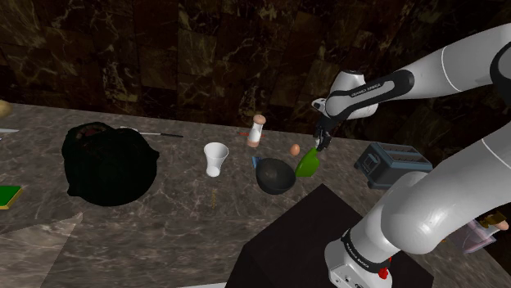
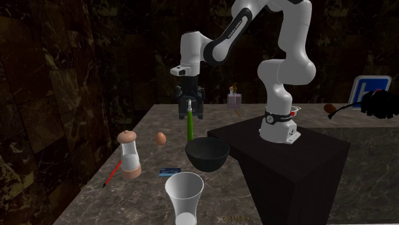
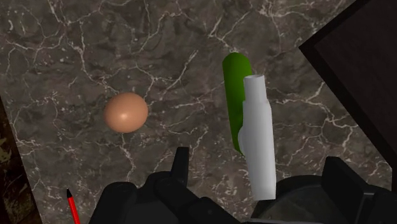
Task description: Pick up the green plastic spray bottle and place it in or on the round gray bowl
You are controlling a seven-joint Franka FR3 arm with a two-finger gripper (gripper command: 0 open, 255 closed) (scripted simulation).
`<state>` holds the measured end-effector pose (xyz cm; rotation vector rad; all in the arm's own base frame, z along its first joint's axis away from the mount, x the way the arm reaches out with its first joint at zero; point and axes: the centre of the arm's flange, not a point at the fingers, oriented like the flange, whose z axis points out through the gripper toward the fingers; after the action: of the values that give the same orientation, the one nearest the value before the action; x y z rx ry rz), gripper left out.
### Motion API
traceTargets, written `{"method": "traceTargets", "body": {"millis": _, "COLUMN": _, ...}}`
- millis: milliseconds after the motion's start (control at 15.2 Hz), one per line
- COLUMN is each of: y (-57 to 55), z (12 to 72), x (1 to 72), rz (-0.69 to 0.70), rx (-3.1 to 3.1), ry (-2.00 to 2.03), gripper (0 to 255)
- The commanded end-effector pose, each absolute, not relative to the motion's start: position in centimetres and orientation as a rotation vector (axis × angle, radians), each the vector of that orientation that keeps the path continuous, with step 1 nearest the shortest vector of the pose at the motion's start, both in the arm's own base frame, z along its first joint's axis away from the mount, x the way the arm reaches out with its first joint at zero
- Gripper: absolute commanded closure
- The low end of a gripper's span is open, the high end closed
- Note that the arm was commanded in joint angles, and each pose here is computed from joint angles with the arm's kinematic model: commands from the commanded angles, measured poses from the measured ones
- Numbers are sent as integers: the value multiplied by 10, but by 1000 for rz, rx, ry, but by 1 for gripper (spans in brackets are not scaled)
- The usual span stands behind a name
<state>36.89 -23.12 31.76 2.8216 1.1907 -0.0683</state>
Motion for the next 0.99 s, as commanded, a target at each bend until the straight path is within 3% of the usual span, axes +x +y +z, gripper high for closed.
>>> {"method": "traceTargets", "body": {"millis": 0, "y": -231, "z": 317, "x": 369, "rz": -68, "rx": 2822, "ry": 1191, "gripper": 0}}
{"method": "traceTargets", "body": {"millis": 132, "y": -231, "z": 317, "x": 369, "rz": -68, "rx": 2822, "ry": 1191, "gripper": 0}}
{"method": "traceTargets", "body": {"millis": 198, "y": -231, "z": 317, "x": 369, "rz": -68, "rx": 2822, "ry": 1191, "gripper": 255}}
{"method": "traceTargets", "body": {"millis": 924, "y": -231, "z": 328, "x": 369, "rz": -68, "rx": 2822, "ry": 1191, "gripper": 255}}
